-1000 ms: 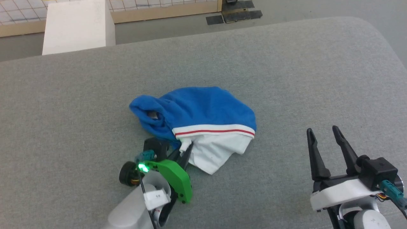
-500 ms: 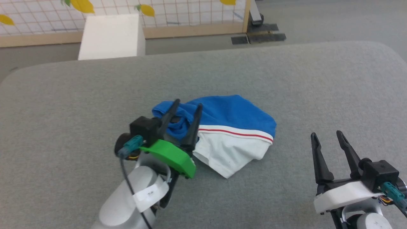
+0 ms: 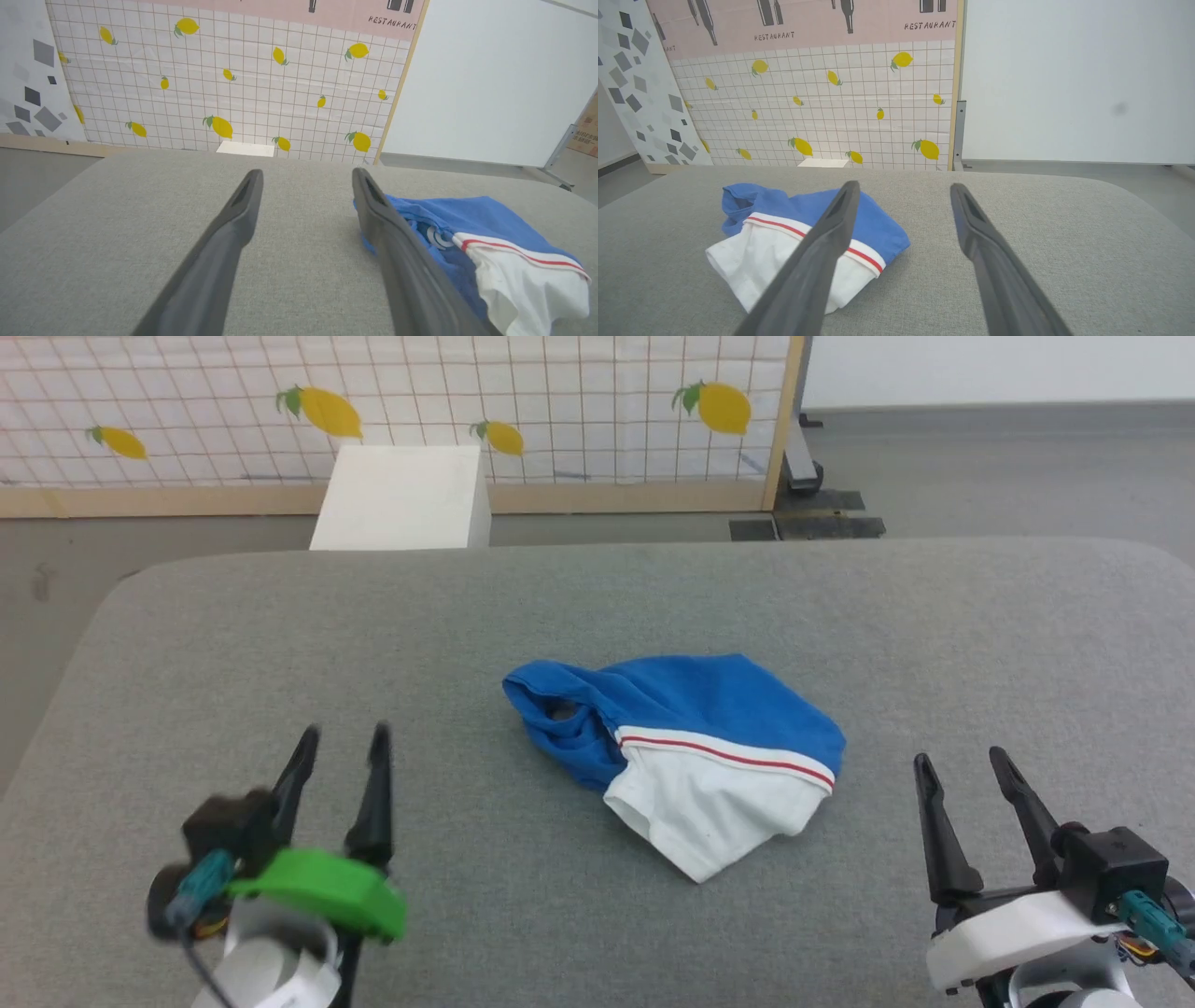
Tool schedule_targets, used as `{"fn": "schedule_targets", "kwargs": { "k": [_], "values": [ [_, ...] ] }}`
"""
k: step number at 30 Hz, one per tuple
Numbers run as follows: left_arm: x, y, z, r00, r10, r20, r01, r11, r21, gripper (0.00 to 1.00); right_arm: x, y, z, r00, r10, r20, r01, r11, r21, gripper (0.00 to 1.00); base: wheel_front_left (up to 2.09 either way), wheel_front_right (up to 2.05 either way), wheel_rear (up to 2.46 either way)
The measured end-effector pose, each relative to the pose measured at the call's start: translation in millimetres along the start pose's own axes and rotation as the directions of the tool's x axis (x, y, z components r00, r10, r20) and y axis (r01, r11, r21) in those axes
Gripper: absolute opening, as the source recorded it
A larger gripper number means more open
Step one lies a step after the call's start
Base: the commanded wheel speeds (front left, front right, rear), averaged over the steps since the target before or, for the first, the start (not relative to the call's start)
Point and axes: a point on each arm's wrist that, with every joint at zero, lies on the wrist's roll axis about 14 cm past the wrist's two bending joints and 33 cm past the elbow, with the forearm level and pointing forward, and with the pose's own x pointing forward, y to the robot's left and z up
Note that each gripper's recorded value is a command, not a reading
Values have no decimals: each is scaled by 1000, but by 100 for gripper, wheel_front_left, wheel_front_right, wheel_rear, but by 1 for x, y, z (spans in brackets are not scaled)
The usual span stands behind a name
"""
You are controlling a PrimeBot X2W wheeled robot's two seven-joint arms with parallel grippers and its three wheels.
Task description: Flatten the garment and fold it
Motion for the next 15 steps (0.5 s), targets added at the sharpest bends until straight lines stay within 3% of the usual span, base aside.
{"fn": "schedule_targets", "kwargs": {
  "k": [5, 15],
  "values": [
    [-21, 16, -11, 998, 43, -38, -42, 999, 15, 100, -5, 5, 0, 1000, 13, -6, -13, 1000, -3, 100, 0, 0, 0],
    [-30, 15, -15, 998, 47, -51, -46, 999, 9, 100, -10, 10, -1, 999, 28, -18, -28, 1000, -1, 100, 0, 0, 0]
  ]
}}
